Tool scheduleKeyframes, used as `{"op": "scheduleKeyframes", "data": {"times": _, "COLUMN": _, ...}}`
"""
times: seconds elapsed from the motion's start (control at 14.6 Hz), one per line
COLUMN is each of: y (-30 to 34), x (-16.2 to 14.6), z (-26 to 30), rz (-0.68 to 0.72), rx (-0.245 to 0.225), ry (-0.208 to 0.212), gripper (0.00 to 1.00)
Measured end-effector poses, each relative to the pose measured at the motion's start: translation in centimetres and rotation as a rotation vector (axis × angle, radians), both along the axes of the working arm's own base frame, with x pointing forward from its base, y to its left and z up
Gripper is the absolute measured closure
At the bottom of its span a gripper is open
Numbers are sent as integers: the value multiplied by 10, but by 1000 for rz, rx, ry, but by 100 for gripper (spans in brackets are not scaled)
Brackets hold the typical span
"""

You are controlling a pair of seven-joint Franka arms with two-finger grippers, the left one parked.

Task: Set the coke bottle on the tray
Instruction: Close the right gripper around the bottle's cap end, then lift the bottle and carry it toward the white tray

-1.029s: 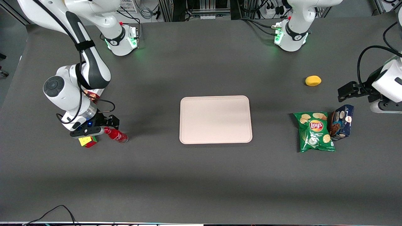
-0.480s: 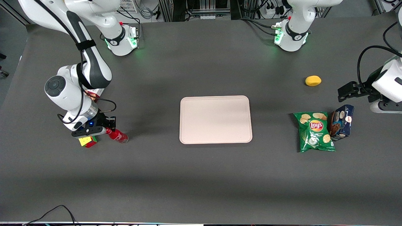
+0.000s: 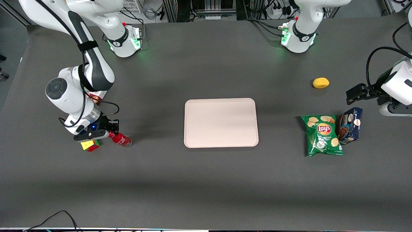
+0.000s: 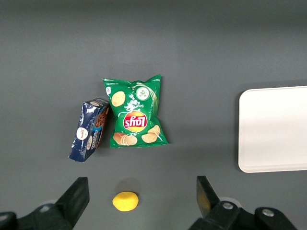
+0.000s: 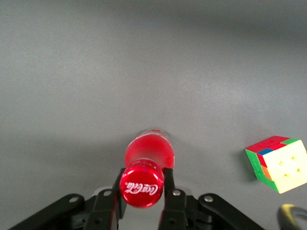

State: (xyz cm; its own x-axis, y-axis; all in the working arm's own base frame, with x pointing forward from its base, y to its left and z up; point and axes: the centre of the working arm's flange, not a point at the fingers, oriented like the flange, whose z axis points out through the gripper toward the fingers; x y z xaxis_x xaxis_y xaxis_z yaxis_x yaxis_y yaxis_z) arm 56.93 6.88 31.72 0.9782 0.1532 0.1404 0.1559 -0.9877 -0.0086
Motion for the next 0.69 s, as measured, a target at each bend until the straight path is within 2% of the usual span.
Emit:
{"op": "scheduleKeyframes", "data": {"times": 0.21, "y": 3, "x": 19, "z": 45, "rz": 5, "rx": -7, "ry": 79, "gripper": 67}}
{"op": "scheduleKeyframes", "data": {"times": 0.27, "y": 5, "x": 27, "z": 69, "rz": 6, "rx": -8, "ry": 89, "gripper": 67}}
{"op": "scheduleKeyframes", "data": {"times": 0.48, "y": 13, "x": 37, "z": 153, "rz": 26, "rx": -7, "ry": 89, "gripper": 67}}
{"op": "scheduleKeyframes", "data": {"times": 0.69, "y": 30, "x": 23, "z": 240, "rz": 61, "rx": -5, "ry": 92, "gripper": 67}}
